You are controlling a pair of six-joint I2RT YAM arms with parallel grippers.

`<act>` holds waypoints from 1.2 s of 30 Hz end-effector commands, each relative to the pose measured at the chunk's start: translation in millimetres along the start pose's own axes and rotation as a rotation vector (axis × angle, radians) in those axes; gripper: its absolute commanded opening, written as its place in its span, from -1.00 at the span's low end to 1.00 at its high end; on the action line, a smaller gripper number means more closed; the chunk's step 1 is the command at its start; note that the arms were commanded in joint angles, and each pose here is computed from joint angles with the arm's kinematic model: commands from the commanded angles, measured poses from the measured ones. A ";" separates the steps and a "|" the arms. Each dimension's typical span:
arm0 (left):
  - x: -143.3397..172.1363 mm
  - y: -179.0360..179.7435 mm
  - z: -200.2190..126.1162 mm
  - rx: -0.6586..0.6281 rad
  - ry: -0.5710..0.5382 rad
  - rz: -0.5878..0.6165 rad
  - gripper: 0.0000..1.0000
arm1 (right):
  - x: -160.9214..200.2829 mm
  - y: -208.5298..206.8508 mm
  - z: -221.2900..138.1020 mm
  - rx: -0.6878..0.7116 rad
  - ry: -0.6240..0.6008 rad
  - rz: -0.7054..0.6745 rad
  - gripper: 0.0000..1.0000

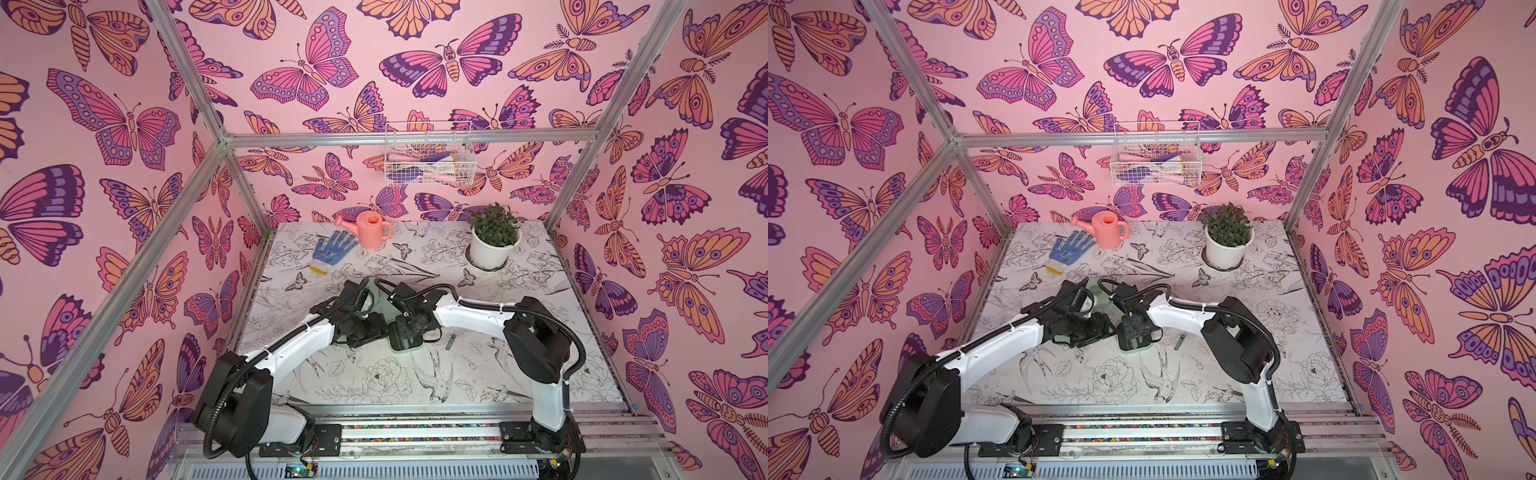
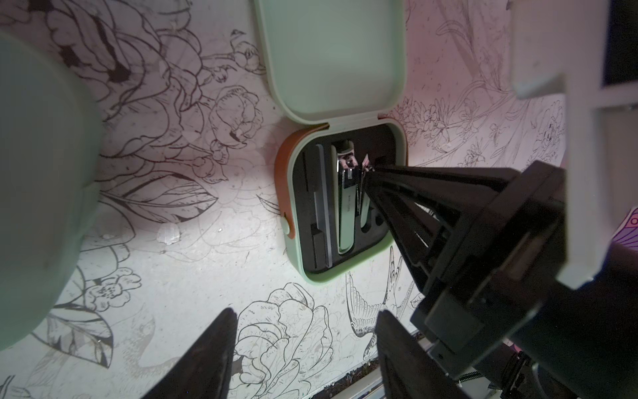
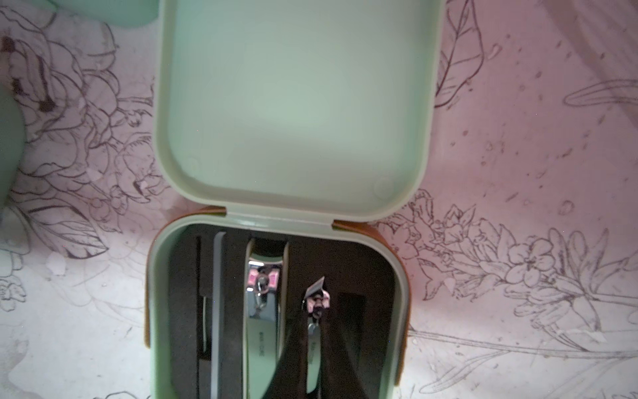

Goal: Organize nail clipper sets
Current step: Adjust the nail clipper in the storage box, then pick up the nail clipper from the center of the board.

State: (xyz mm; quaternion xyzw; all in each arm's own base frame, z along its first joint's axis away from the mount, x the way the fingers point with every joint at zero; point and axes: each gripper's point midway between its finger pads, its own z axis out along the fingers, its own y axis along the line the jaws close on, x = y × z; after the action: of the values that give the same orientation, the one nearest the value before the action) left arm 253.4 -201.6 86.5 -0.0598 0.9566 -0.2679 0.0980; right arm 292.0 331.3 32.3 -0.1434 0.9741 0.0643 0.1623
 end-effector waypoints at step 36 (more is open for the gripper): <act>-4.8 9.0 33.6 -0.065 0.046 -0.023 -0.12 | 54.6 -104.6 -75.2 0.133 0.032 0.293 -0.01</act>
State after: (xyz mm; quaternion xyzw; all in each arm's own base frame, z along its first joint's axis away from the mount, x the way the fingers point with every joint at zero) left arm 258.5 -206.6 45.3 -0.0677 0.9680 -0.2352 0.0561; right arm 265.9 234.2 78.6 -0.0366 0.9845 0.0672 0.1576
